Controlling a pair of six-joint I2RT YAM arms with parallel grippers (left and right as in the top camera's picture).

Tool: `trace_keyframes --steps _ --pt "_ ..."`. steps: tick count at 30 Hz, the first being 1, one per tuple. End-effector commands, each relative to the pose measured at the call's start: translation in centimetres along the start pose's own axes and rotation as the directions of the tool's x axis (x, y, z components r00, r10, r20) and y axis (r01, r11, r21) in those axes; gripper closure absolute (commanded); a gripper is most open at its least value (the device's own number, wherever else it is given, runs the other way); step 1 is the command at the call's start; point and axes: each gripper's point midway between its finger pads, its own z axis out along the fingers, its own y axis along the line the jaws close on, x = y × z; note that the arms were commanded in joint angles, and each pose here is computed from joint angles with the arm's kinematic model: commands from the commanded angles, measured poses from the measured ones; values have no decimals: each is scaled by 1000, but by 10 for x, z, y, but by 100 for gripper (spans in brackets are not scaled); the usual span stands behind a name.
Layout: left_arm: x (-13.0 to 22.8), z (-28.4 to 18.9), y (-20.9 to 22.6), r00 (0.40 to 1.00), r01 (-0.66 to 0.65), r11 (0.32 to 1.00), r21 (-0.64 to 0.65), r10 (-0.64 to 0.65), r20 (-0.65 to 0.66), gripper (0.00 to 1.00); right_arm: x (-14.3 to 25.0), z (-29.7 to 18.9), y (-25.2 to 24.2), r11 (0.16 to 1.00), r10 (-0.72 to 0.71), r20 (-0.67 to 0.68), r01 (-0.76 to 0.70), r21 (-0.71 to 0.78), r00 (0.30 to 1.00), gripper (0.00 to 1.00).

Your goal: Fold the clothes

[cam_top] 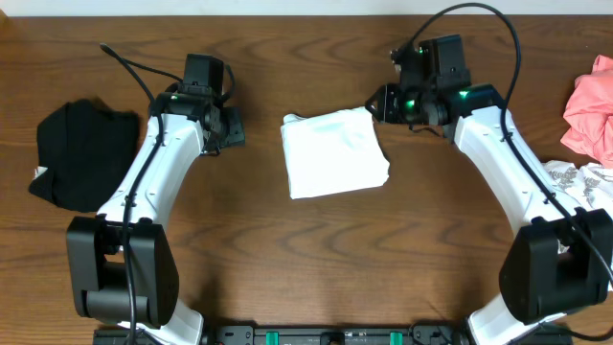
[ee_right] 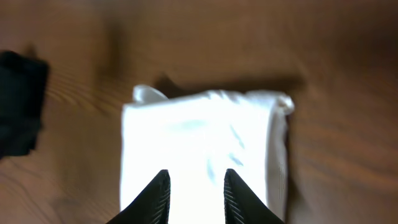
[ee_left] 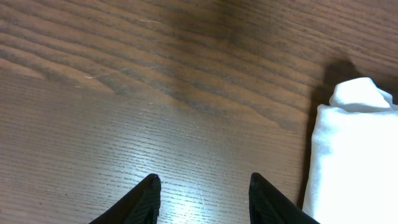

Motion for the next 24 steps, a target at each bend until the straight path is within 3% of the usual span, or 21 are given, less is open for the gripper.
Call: trace_keyframes --steps 1,13,24 --pt "-1 2 2 1000 -14 1000 -7 14 -4 53 28 21 -24 998 27 -94 -21 64 995 73" --pt "-1 2 2 1000 -14 1000 -8 14 -4 54 101 63 -47 989 147 -184 -149 5 972 73" --pt "0 2 2 1000 -14 1000 -8 14 -5 54 127 70 -80 976 196 -177 -173 135 965 71"
